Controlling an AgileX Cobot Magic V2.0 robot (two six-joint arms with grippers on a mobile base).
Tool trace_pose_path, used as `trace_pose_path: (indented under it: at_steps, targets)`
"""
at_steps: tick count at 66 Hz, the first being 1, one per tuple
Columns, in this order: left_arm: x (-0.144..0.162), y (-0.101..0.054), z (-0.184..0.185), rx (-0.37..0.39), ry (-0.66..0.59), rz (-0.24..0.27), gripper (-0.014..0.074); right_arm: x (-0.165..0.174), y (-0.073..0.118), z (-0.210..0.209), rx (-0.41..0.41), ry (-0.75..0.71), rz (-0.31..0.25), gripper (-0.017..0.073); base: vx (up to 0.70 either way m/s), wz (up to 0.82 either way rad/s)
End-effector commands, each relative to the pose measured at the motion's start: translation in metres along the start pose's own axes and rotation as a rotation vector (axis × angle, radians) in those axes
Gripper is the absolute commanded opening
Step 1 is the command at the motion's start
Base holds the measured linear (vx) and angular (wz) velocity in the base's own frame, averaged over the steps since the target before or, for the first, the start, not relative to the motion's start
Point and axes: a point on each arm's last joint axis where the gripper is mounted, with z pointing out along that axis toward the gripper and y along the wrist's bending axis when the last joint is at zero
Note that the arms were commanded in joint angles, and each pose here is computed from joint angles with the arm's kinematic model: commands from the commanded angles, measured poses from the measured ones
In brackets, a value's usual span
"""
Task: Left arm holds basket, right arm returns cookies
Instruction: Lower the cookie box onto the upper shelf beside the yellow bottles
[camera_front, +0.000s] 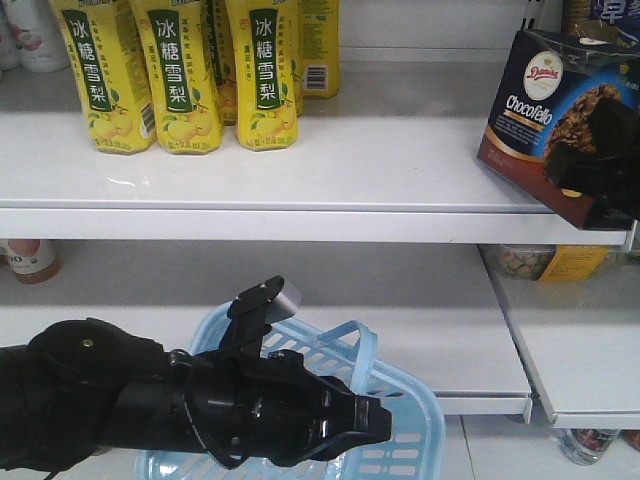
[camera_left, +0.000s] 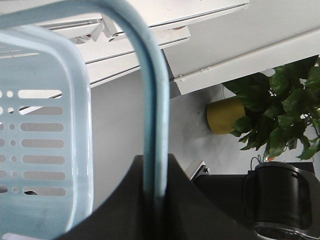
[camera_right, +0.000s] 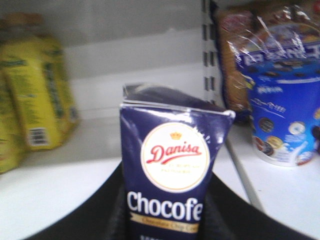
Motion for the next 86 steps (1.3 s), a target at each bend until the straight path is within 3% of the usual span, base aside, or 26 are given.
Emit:
trace_pose_path:
  at_steps: [1, 11, 32, 43, 52, 63, 77, 86]
  targets:
    - [-0.009, -0.017, -0.009, 0.053, -0.049, 0.031, -0.0006, -0.012, 0.003, 0.016, 0.090, -0.075, -0.086, 0.0216, 0.00, 0.00]
    - [-0.009, -0.017, -0.009, 0.053, -0.049, 0.031, -0.0006, -0.011, 0.018, 0.039, 0.095, -0.047, -0.171, 0.0216, 0.00, 0.00]
    - [-0.009, -0.017, -0.009, 0.053, -0.049, 0.031, -0.0006, -0.012, 0.034, 0.072, 0.105, -0.026, -0.178, 0.0216, 0.00, 0.00]
    - [-0.009, -0.017, -0.009, 0.053, -0.049, 0.031, -0.0006, -0.006, 0.022, 0.088, 0.035, 0.056, -0.096, 0.0216, 0.00, 0.00]
    - [-0.009, -0.017, -0.009, 0.053, -0.049, 0.031, -0.0006, -0.004, 0.014, 0.095, -0.028, 0.080, -0.094, 0.0216, 0.00, 0.00]
    - [-0.009, -0.017, -0.009, 0.053, -0.049, 0.031, -0.0006, -0.005, 0.002, 0.100, 0.014, 0.081, -0.076, 0.0216, 0.00, 0.00]
    - [-0.009, -0.017, -0.009, 0.053, -0.049, 0.031, -0.0006, -0.009, 0.012, 0.101, -0.084, 0.086, -0.082, 0.0228, 0.00, 0.00]
    - [-0.009, -0.017, -0.009, 0.053, -0.049, 0.031, -0.0006, -0.013, 0.014, 0.103, -0.096, 0.080, -0.079, 0.0252, 0.00, 0.00]
